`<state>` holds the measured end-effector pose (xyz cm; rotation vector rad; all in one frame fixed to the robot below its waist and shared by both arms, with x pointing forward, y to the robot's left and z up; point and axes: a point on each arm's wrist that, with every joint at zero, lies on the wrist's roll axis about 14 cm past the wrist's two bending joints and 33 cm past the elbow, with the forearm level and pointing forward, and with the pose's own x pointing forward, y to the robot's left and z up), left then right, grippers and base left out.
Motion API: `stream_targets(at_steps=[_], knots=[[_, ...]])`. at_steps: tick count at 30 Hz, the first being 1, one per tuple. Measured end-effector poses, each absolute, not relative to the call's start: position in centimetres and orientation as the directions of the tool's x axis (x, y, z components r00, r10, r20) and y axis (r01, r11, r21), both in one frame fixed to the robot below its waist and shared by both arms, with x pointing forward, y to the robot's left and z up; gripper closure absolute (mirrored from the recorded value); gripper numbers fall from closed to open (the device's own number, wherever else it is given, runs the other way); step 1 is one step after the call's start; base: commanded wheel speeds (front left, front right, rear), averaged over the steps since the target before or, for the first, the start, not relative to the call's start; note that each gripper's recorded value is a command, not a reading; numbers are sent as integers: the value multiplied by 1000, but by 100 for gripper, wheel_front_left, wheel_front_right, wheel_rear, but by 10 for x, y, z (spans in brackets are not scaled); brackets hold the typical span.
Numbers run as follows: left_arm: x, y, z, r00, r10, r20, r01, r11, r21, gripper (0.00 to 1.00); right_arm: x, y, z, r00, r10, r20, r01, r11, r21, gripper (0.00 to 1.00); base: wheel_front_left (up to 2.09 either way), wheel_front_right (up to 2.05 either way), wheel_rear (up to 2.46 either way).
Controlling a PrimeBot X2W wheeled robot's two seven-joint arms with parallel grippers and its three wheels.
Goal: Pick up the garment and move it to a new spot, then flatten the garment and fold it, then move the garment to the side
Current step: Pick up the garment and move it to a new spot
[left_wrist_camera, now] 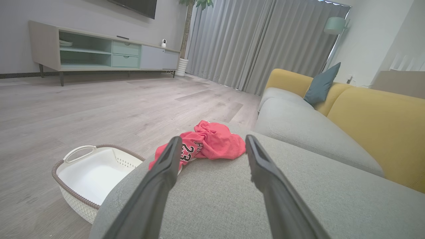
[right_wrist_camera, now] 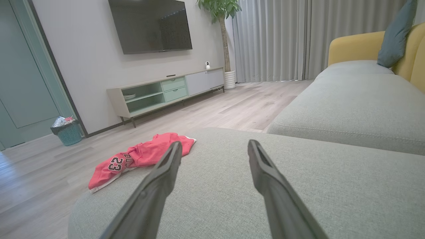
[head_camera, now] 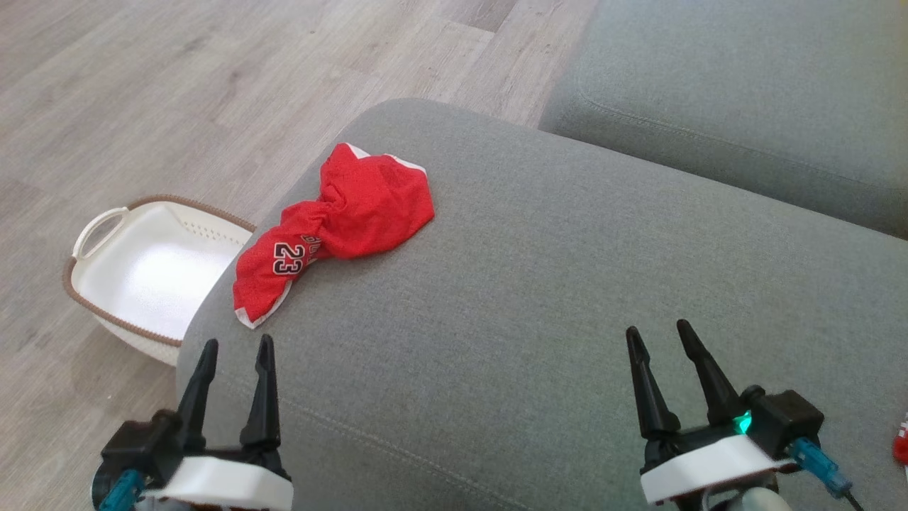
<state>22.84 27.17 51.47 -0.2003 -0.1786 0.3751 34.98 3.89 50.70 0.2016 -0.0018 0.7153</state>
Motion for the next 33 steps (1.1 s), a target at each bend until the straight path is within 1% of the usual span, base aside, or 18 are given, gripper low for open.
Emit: stream_targets(at_steps=[8,14,19,22,24,25,28,31,33], knots=[[228,283,518,903,405,144,-369,903,-221,0,351,34,505,767,638,65,-637,747,192,0,0,0,0],[228,304,522,881,448,149,-417,887,-199,0,357,22,497,792,609,48,-604,770,206,0,0,0,0],[249,326,537,873,454,179,-429,889,-162,0,370,10,486,816,578,22,-570,797,200,0,0,0,0],[266,339,535,882,443,160,-427,896,-124,0,384,3,484,833,553,23,-546,815,192,0,0,0,0],[278,349,526,893,434,120,-426,901,-86,0,396,-2,487,844,535,38,-532,827,181,0,0,0,0],[278,349,526,893,434,120,-426,901,-86,0,396,-2,487,844,535,38,-532,827,181,0,0,0,0],[294,363,507,902,431,40,-429,902,-37,0,412,-9,490,859,508,57,-510,844,164,0,0,0,0],[312,378,481,899,428,-95,-431,902,-8,0,425,-18,487,875,481,61,-485,862,148,0,0,0,0],[325,386,462,882,426,-204,-438,899,-15,0,433,-24,486,883,464,65,-469,872,143,0,0,0,0]])
